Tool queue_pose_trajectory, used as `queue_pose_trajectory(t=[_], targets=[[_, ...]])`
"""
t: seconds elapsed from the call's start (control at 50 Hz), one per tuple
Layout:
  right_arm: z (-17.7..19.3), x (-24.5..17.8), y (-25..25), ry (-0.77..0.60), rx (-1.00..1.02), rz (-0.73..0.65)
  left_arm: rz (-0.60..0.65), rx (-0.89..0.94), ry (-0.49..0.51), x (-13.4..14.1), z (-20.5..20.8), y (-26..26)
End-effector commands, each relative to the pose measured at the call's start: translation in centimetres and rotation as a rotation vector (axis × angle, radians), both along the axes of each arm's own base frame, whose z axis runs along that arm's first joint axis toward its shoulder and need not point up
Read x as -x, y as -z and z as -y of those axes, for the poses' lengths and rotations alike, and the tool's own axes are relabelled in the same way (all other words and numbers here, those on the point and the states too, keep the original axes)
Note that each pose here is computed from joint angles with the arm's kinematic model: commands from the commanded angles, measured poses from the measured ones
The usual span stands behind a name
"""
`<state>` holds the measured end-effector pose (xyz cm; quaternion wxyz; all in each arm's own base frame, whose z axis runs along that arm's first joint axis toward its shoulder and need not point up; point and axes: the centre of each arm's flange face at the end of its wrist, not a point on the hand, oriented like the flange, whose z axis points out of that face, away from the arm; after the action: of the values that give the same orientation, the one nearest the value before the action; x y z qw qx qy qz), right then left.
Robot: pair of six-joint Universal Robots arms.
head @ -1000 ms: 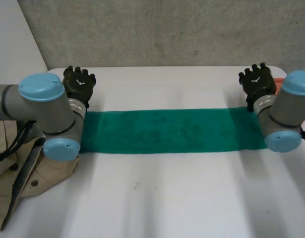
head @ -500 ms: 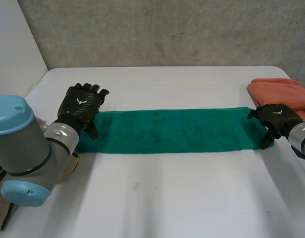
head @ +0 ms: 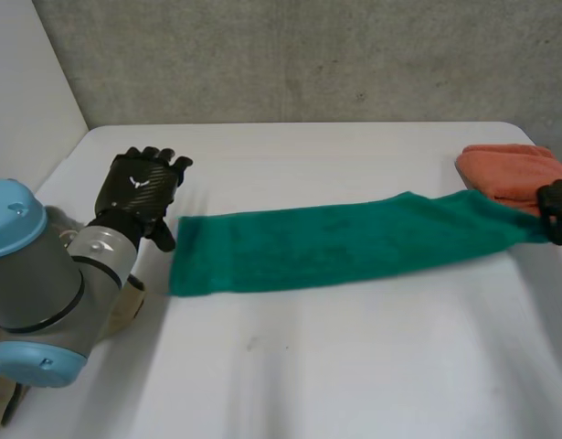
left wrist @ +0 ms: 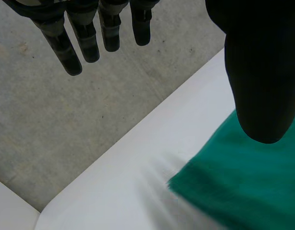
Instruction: Fold the laundry.
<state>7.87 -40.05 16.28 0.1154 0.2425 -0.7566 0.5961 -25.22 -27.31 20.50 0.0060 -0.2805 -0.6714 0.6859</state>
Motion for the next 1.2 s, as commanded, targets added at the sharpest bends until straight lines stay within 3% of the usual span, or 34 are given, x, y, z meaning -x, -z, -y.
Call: queue_pose_trajectory(t=[0.02,0.1,0.18,0.28,0.42,0.5,0.62,0.68,0.84,0.9,1.04,1.12,1.2], targets=[[1.5,2.8,-1.3,0.073,0.019,-0.218,-0.007,0.008,-0.007,-0.5,-0.4,-0.6],[1.7,-0.8,-3.0,0.011,0.090,-0.229,-0.013,0.010,-0.021,-1.1,-0.4,-0.8],[0.1,-7.5,-5.6,-0.166,0.239,-0.194,-0.023,0.015,-0.036,-1.6,-0.2,-1.0],[-6.0,-18.6,-8.1,-0.530,0.471,-0.144,-0.060,0.001,-0.065,-2.5,0.1,-1.2],[-15.9,-29.5,-3.3,-0.994,0.523,-0.053,-0.099,-0.030,-0.088,-3.5,-0.2,-0.9],[-19.2,-32.5,0.9,-1.113,0.459,-0.082,-0.093,-0.047,-0.080,-3.5,-0.6,-0.4],[-19.6,-33.3,3.9,-1.032,0.333,-0.200,-0.086,-0.061,-0.060,-3.3,-0.9,0.0],[-19.0,-32.7,3.4,-0.969,0.267,-0.188,-0.083,-0.062,-0.054,-3.3,-1.0,0.1],[-16.8,-29.0,-2.7,-0.785,0.129,0.215,-0.096,-0.033,-0.037,-2.8,-0.9,-0.8],[-16.0,-27.2,-1.6,-0.714,0.035,0.267,-0.098,-0.027,-0.023,-2.4,-1.1,-1.1],[-12.8,-21.1,2.9,-0.507,-0.120,0.099,-0.091,-0.035,0.006,-1.6,-1.9,-0.7],[-11.2,-18.6,4.9,-0.451,-0.153,0.001,-0.086,-0.040,0.015,-1.3,-2.0,-0.5],[-9.9,-17.9,4.7,-0.424,-0.123,-0.014,-0.087,-0.039,0.015,-1.3,-2.0,-0.5]])
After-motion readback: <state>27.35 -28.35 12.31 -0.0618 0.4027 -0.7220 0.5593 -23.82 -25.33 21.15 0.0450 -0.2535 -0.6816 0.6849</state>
